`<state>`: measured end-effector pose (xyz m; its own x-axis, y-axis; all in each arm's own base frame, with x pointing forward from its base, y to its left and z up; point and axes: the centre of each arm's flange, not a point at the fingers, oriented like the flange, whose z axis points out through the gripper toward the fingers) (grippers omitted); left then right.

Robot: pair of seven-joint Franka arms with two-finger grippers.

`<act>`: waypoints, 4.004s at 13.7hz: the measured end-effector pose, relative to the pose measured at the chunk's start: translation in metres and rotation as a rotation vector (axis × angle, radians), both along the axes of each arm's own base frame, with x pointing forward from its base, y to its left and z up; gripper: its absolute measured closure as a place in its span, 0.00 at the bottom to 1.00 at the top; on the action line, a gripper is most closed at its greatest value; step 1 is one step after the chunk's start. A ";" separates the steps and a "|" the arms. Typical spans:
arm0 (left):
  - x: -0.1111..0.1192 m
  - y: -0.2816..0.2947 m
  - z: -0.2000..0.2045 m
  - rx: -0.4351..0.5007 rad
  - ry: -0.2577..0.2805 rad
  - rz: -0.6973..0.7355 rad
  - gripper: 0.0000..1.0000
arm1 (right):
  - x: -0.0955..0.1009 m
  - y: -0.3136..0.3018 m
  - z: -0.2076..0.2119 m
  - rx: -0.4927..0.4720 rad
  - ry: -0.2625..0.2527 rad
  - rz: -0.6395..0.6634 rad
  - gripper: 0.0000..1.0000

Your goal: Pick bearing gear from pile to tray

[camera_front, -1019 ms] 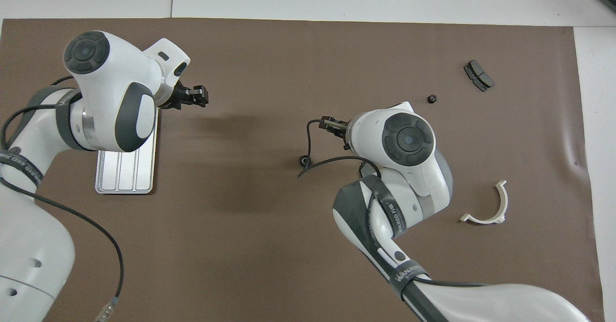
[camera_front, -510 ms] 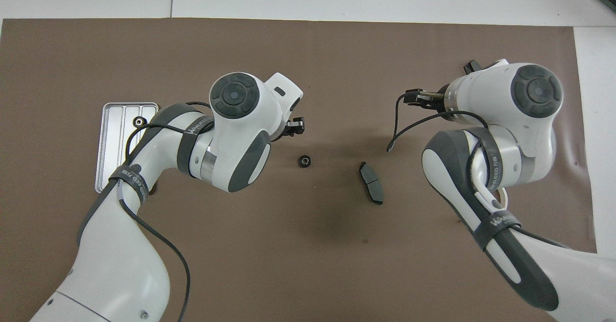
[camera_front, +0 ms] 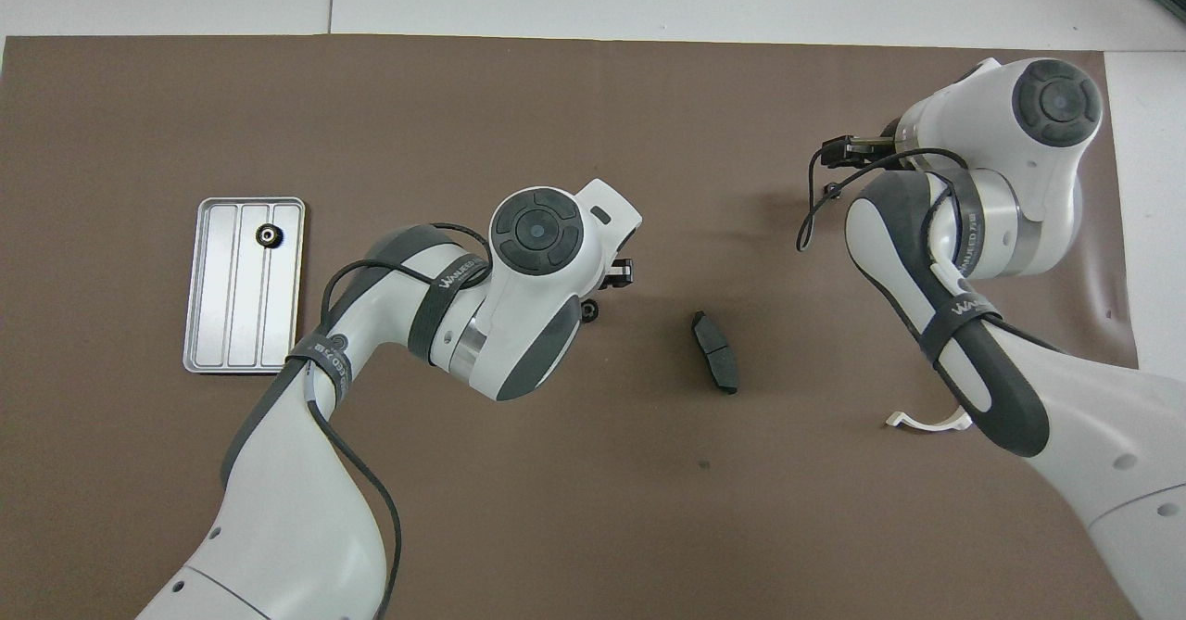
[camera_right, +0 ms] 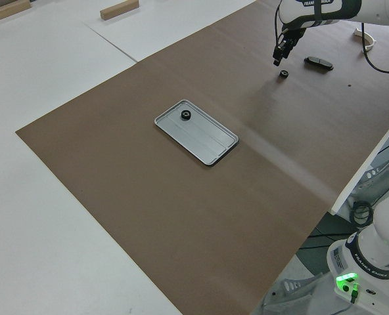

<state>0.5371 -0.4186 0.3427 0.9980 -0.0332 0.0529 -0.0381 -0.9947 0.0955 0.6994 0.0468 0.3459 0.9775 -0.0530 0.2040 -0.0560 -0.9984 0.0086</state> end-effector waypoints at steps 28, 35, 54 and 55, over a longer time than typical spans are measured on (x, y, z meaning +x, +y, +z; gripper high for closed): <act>-0.035 -0.016 -0.045 0.021 0.010 -0.052 0.52 | -0.008 0.005 -0.054 -0.015 0.126 0.064 0.52; -0.034 -0.016 -0.045 0.030 0.000 -0.062 0.63 | -0.008 0.005 -0.054 -0.014 0.121 0.064 0.59; 0.103 0.172 0.019 0.057 -0.022 0.031 0.64 | -0.008 0.003 -0.055 0.000 0.119 0.052 0.77; 0.109 0.204 0.024 0.069 -0.001 -0.002 0.64 | -0.008 0.003 -0.055 0.000 0.119 0.052 0.77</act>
